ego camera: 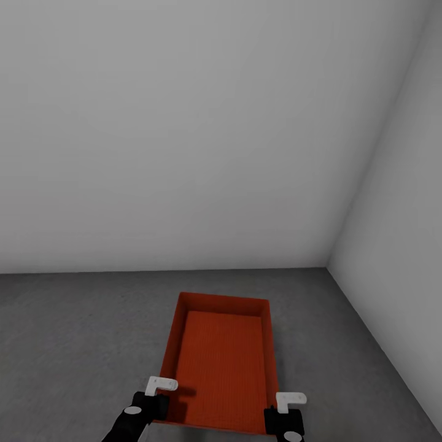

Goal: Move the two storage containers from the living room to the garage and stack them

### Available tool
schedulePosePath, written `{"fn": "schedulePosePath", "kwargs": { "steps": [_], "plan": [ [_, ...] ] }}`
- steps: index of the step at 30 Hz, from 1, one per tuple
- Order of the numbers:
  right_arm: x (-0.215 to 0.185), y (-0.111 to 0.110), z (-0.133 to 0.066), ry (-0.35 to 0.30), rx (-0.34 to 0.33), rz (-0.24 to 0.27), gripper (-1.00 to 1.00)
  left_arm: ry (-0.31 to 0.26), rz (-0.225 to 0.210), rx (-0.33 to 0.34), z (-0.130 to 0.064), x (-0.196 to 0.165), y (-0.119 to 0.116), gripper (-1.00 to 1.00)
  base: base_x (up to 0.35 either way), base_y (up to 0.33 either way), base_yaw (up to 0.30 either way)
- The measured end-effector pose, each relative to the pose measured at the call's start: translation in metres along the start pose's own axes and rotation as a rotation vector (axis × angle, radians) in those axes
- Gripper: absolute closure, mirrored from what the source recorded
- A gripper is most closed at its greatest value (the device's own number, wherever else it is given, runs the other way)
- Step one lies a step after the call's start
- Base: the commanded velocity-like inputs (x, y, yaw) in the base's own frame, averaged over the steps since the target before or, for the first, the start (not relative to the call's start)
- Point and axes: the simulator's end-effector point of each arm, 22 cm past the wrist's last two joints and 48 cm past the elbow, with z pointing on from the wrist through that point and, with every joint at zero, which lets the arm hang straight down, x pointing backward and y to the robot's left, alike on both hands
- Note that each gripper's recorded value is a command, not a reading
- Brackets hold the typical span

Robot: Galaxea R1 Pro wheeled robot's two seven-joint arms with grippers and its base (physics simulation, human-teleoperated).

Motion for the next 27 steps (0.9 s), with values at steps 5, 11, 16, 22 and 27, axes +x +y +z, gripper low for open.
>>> {"fn": "schedulePosePath", "kwargs": {
  "steps": [5, 11, 16, 22, 27],
  "plan": [
    [0.001, 0.000, 0.001, 0.001, 0.000, -0.001, 1.00, 0.001, 0.001, 0.001, 0.001, 0.001, 0.000, 1.00, 0.000, 0.000, 0.000],
    [0.005, 0.000, 0.002, 0.008, 0.000, -0.002, 1.00, 0.008, 0.000, 0.001, 0.002, 0.004, -0.001, 1.00, 0.000, 0.000, 0.000],
    [0.008, 0.001, 0.003, 0.015, 0.000, -0.002, 1.00, 0.015, 0.000, 0.002, 0.004, 0.008, -0.001, 1.00, 0.000, 0.000, 0.000],
    [0.013, 0.001, 0.004, 0.025, -0.001, -0.004, 1.00, 0.026, 0.000, 0.004, 0.006, 0.012, -0.001, 1.00, 0.000, 0.000, 0.000],
    [0.017, 0.001, 0.005, 0.034, -0.001, -0.004, 1.00, 0.034, 0.000, 0.004, 0.007, 0.016, -0.002, 1.00, 0.000, 0.000, 0.000]
  ]
}}
